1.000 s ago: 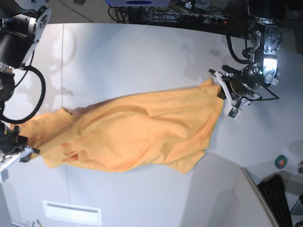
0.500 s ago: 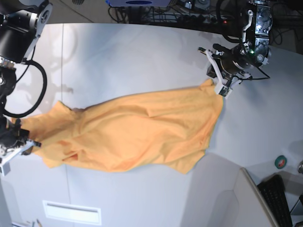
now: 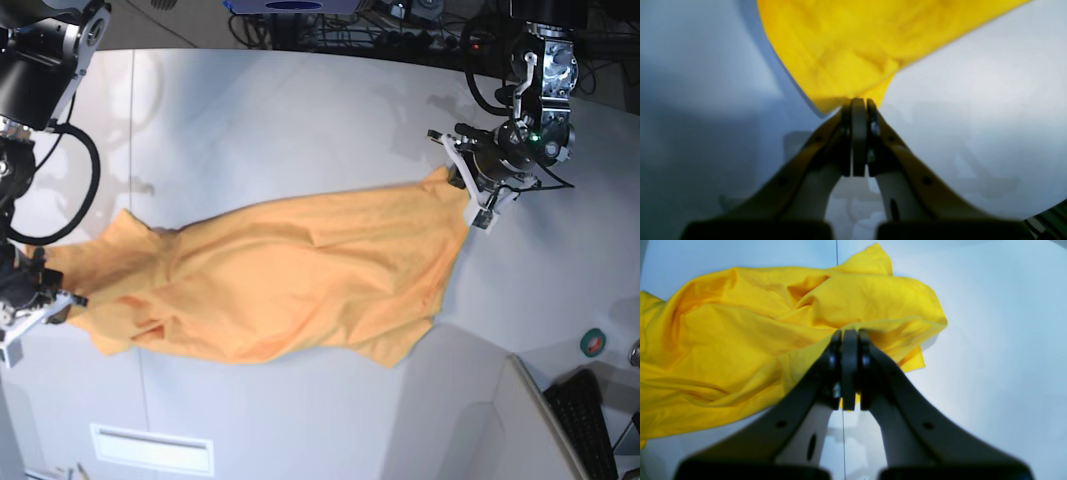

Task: Layout the t-shirt on the table in an organized manner, then fold the t-shirt properly
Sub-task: 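Lift the held shirt edge with the left gripper, pulling it away from the right gripper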

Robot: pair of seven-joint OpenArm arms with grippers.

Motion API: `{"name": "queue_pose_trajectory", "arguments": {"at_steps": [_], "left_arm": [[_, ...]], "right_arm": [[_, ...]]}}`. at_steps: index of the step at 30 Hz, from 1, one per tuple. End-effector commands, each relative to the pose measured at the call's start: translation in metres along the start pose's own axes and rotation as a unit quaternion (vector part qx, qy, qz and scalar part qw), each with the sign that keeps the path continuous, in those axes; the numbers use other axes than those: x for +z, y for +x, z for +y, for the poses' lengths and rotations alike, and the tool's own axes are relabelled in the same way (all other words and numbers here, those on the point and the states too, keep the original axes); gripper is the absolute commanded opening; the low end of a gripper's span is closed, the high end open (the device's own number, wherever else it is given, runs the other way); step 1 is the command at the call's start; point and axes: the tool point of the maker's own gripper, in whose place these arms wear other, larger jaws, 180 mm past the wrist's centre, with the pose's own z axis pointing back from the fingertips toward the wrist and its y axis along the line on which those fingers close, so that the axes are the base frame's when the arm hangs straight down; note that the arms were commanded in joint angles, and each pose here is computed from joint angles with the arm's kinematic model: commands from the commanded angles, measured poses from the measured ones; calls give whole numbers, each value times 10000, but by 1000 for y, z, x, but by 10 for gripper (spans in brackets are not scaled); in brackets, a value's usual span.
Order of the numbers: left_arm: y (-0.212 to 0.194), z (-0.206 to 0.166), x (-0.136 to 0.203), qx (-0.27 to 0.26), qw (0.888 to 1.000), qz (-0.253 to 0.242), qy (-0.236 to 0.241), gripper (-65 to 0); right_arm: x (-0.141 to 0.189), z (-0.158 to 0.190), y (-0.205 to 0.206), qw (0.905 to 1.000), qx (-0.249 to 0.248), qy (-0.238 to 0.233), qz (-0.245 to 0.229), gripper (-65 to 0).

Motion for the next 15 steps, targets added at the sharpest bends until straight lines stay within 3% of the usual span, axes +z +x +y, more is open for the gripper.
{"name": "queue_pose_trajectory", "arguments": {"at_steps": [1, 15], "left_arm": [[12, 5, 3, -62, 9998, -166, 38, -650], [-7, 7, -6, 91, 9999, 93, -3, -650]], "right_arm": [[6, -3, 21, 9995, 39, -23, -317, -650], [6, -3, 21, 9995, 39, -23, -325, -650]]}}
